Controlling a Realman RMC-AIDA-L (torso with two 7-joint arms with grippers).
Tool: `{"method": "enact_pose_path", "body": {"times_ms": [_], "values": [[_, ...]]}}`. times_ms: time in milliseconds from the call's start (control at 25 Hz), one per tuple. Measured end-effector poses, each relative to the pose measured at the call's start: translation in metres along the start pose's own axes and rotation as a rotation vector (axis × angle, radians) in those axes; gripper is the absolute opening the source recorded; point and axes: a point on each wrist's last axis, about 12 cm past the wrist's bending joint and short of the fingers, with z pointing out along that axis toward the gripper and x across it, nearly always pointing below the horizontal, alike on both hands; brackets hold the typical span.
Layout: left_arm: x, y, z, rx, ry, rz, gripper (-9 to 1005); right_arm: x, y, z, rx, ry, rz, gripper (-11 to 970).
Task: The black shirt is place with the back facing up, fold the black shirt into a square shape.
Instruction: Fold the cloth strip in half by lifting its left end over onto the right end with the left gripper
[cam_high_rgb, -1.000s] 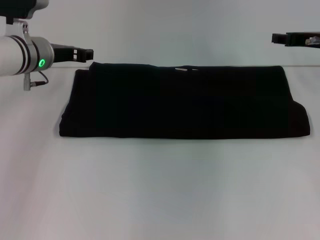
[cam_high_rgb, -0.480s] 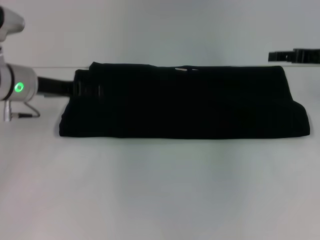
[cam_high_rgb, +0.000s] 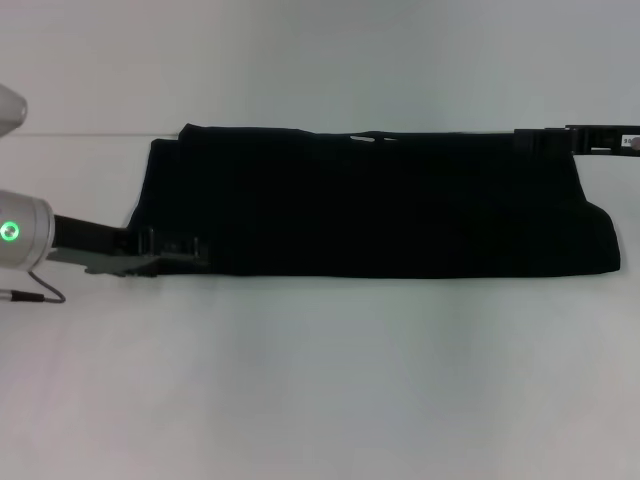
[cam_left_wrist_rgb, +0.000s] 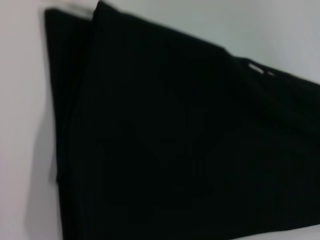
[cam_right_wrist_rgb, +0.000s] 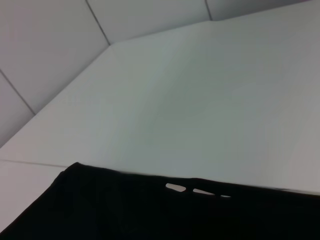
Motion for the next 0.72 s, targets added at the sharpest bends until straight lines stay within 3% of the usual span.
{"method": "enact_pose_path", "body": {"times_ms": [400,720], "values": [[0.005,0.003,0.004,0.006,0.019,-0.177,950,0.000,0.015,0.013,-0.042,0.001,-0.074,609],[0.010,0.013,0.005,-0.011,-0.008,-0.385,950,-0.005,0.026,0.021,-0.069,-0.040,-0.105,838]]}}
